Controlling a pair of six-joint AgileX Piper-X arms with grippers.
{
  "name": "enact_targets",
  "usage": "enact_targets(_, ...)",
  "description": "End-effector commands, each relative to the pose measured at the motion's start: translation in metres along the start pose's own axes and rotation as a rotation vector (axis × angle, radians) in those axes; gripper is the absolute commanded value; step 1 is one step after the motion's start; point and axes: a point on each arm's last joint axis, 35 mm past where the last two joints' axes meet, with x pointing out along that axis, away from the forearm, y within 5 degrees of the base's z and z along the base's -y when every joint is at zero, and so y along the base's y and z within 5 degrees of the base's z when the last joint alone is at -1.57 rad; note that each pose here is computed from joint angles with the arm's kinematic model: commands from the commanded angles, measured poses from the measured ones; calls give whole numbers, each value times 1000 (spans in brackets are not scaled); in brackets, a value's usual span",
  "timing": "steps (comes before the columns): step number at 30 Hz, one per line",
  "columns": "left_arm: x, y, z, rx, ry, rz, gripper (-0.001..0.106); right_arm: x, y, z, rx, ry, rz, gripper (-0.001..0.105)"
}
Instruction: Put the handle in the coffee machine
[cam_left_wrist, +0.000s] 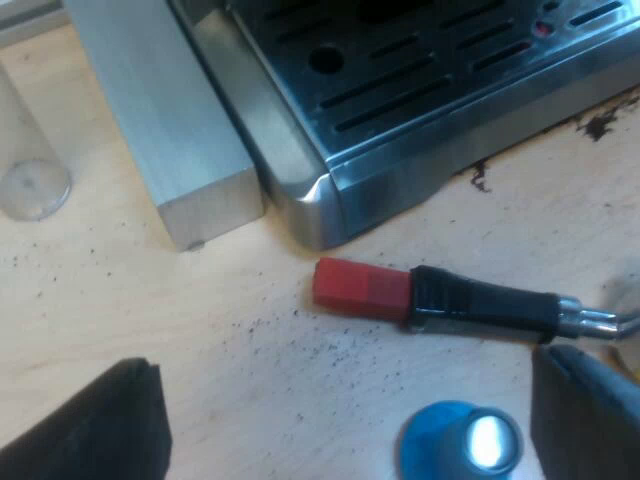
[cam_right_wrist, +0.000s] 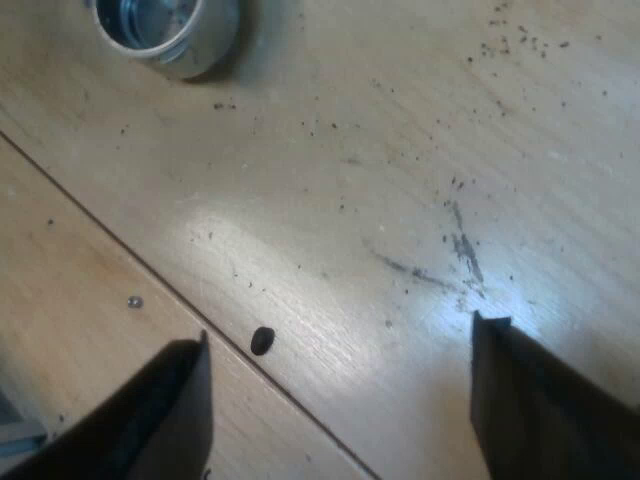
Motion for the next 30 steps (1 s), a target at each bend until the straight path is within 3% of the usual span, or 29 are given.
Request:
enact_targets(1, -2, -2, 2, 7, -14, -41, 76, -1, 8, 11, -55, -62, 1, 69)
enact_targets(5, -2, -2, 2, 7, -12, -43, 76, 7, 20, 21, -68, -101, -17, 73)
enact_targets(9, -3, -3, 2, 8, -9, -48, 76, 16, 28, 29, 3, -119, -8, 73)
enact_targets(12, -3, -3, -2, 43, 20, -71, 76, 24, 35, 35, 100, -137, 26, 73)
enact_targets(17, -3, -5, -9, 76, 85, -95, 76, 39, 42, 42, 335, -119, 43, 73)
enact_targets(24, -5, -8, -10, 126, 82, -191, 76, 46, 49, 63, 507, -82, 45, 73)
enact_targets(26, -5, -11, -10, 165, 85, -241, 76, 48, 51, 73, 582, -77, 45, 73)
enact_targets(30, -3, -16, -9, 204, 132, -331, 76, 52, 54, 86, 678, -71, 38, 73)
